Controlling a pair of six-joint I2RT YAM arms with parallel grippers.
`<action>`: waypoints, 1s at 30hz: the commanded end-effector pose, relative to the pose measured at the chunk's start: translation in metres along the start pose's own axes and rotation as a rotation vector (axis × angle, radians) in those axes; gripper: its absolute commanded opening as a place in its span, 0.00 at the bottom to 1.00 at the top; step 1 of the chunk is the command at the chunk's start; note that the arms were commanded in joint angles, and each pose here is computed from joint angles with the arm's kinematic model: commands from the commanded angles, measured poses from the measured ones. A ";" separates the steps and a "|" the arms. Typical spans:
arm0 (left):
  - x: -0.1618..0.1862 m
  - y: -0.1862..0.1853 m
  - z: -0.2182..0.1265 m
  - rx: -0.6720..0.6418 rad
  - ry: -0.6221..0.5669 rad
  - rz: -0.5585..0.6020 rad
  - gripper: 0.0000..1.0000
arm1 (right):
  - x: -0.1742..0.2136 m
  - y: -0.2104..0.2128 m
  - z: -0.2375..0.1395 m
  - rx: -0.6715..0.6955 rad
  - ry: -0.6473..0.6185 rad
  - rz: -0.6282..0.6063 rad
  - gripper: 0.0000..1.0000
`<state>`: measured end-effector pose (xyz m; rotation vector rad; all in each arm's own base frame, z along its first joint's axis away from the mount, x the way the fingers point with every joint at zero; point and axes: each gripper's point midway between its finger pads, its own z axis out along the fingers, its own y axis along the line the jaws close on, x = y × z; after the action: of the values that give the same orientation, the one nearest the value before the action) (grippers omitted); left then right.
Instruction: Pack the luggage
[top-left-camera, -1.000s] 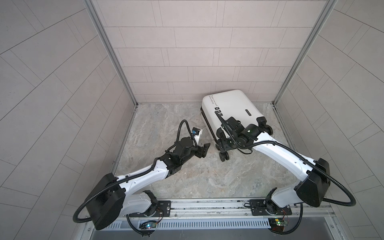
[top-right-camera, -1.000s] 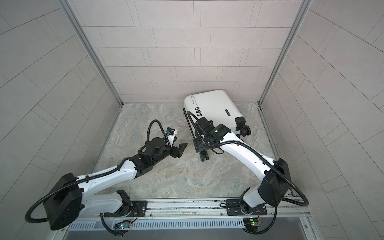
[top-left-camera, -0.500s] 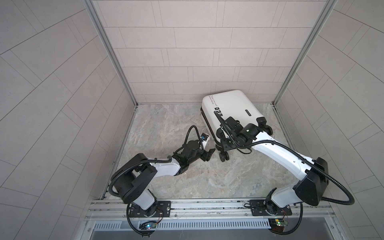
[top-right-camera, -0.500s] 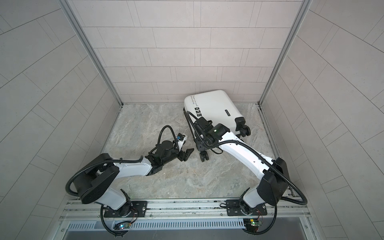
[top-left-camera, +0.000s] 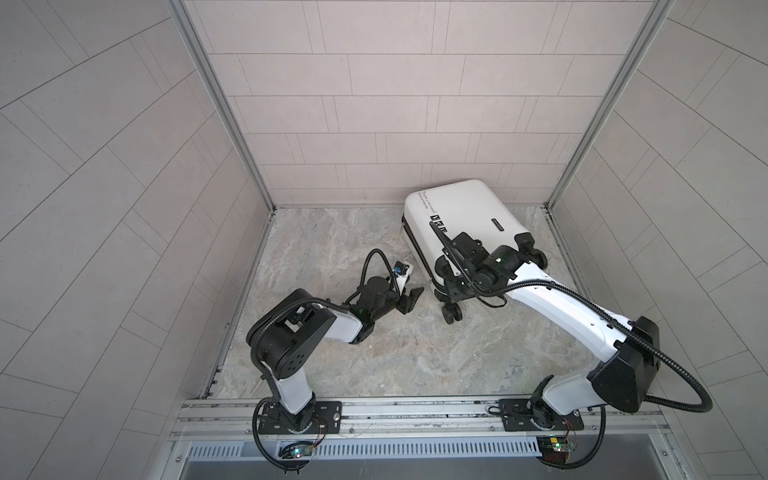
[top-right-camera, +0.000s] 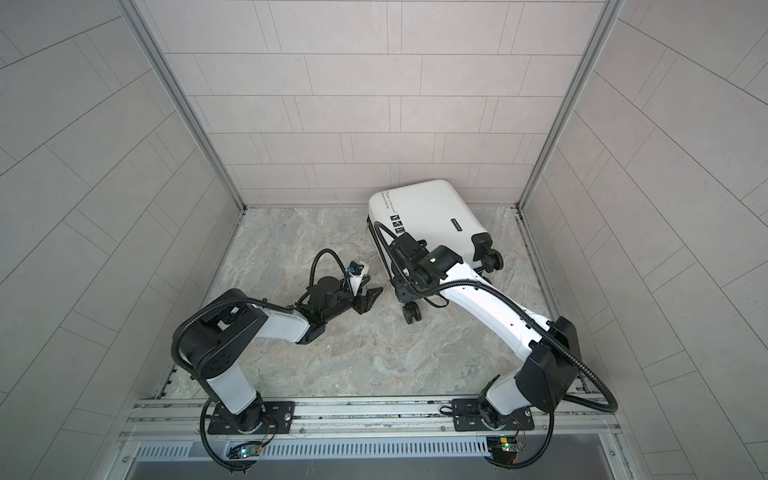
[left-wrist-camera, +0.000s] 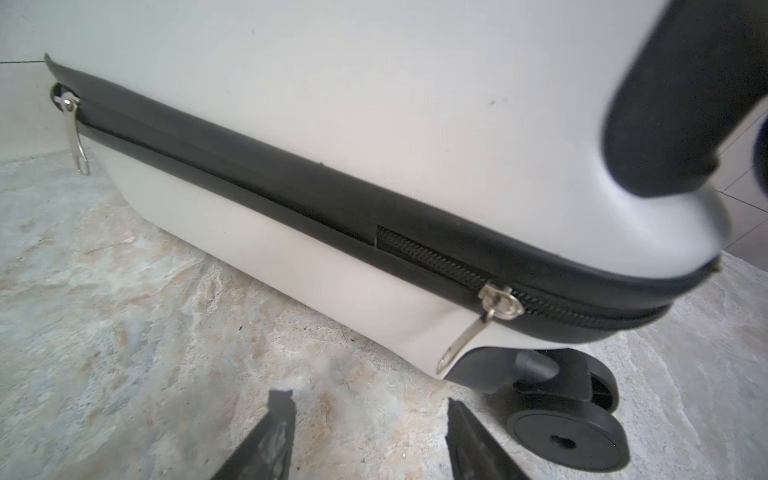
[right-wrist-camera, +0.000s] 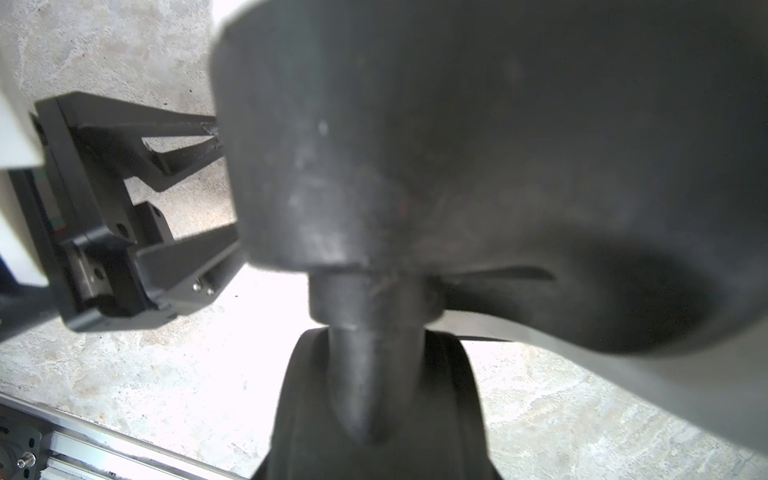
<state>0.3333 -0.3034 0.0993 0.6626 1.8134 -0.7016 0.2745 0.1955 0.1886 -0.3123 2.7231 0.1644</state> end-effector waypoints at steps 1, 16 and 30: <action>-0.020 -0.022 0.007 0.133 -0.036 0.021 0.59 | -0.019 -0.001 -0.039 -0.026 -0.130 0.017 0.21; -0.021 -0.030 0.023 0.191 -0.034 0.011 0.52 | -0.017 -0.003 -0.039 -0.015 -0.122 0.012 0.20; -0.025 -0.038 0.032 0.228 -0.034 0.010 0.40 | -0.017 -0.002 -0.037 -0.019 -0.114 0.016 0.18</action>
<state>0.3315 -0.3454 0.1074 0.7844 1.7676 -0.8945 0.2733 0.1934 0.1883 -0.3183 2.7269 0.1519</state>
